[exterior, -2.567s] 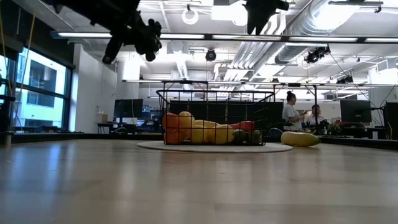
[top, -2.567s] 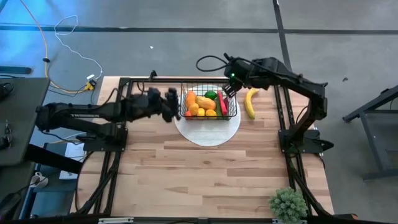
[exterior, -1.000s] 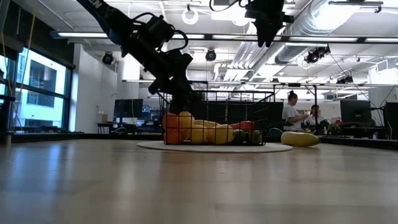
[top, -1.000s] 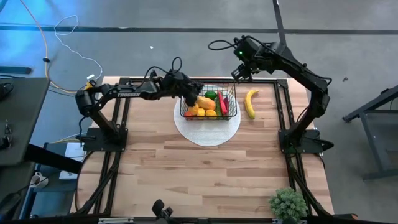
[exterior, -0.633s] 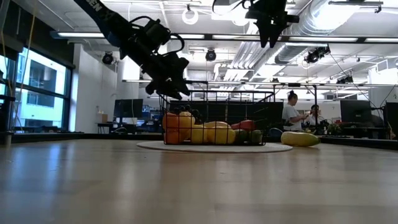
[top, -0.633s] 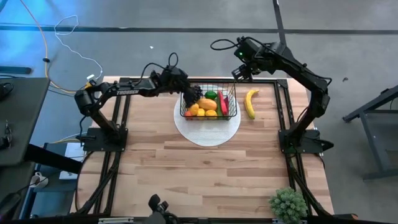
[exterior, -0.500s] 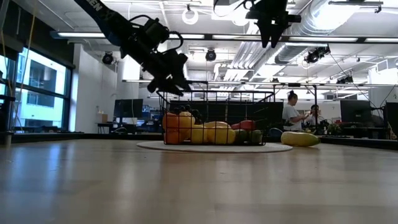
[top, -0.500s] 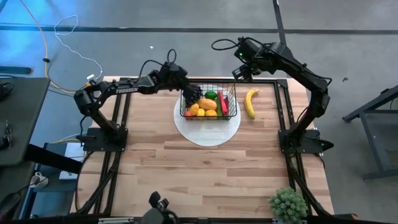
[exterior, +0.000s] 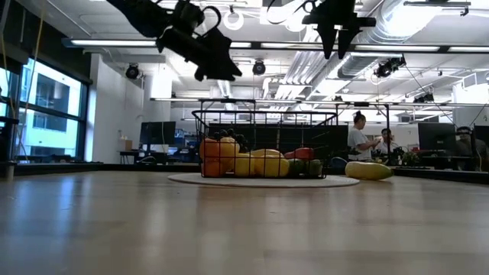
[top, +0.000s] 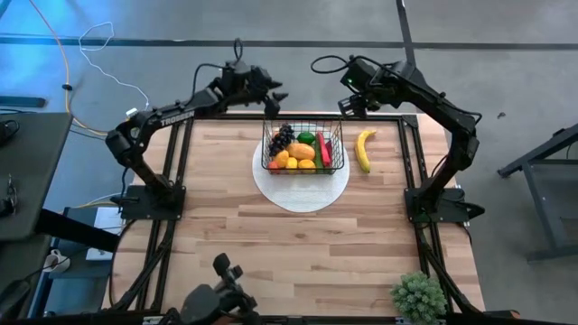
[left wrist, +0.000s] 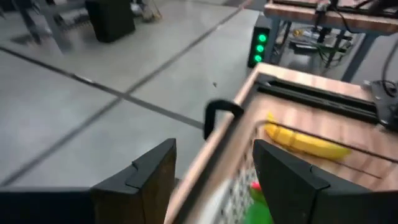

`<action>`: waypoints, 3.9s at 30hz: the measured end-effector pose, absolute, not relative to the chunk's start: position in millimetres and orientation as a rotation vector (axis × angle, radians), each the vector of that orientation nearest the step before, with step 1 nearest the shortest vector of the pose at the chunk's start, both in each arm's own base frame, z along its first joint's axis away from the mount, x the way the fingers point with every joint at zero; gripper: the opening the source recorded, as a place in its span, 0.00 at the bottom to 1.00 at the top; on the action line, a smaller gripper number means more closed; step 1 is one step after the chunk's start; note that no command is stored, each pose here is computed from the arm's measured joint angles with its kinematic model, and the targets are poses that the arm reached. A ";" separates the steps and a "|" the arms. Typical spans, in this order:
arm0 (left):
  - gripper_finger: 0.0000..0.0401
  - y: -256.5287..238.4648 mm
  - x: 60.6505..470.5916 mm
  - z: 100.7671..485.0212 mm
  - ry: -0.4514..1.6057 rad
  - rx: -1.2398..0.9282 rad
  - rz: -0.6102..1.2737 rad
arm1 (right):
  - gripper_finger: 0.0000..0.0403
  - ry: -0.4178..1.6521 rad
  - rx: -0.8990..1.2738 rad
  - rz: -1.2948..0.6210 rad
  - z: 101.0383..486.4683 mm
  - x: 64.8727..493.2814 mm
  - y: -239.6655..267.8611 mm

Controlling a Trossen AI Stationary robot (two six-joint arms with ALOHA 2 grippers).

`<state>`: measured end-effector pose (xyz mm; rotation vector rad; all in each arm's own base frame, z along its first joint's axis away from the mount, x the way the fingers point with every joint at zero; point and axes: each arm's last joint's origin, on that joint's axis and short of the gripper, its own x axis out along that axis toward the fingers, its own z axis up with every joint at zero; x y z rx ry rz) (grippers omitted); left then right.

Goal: Build produce basket
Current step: Put the yellow banana into the black wire basket

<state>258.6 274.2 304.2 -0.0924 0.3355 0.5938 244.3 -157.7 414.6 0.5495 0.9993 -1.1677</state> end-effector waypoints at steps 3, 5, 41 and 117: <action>0.50 282.3 252.5 319.6 0.331 -0.045 0.616 | 0.49 0.978 0.573 -1.195 414.7 244.2 -158.0; 0.50 287.5 247.6 329.2 0.334 -0.014 0.630 | 0.52 0.954 0.575 -1.238 414.9 243.8 -158.8; 0.50 334.6 173.7 337.2 0.420 -0.044 0.852 | 0.53 1.176 1.058 -1.298 269.3 205.5 -220.0; 0.50 224.6 237.1 382.3 0.287 -0.317 0.603 | 0.21 0.401 0.774 -0.718 287.4 180.5 -140.0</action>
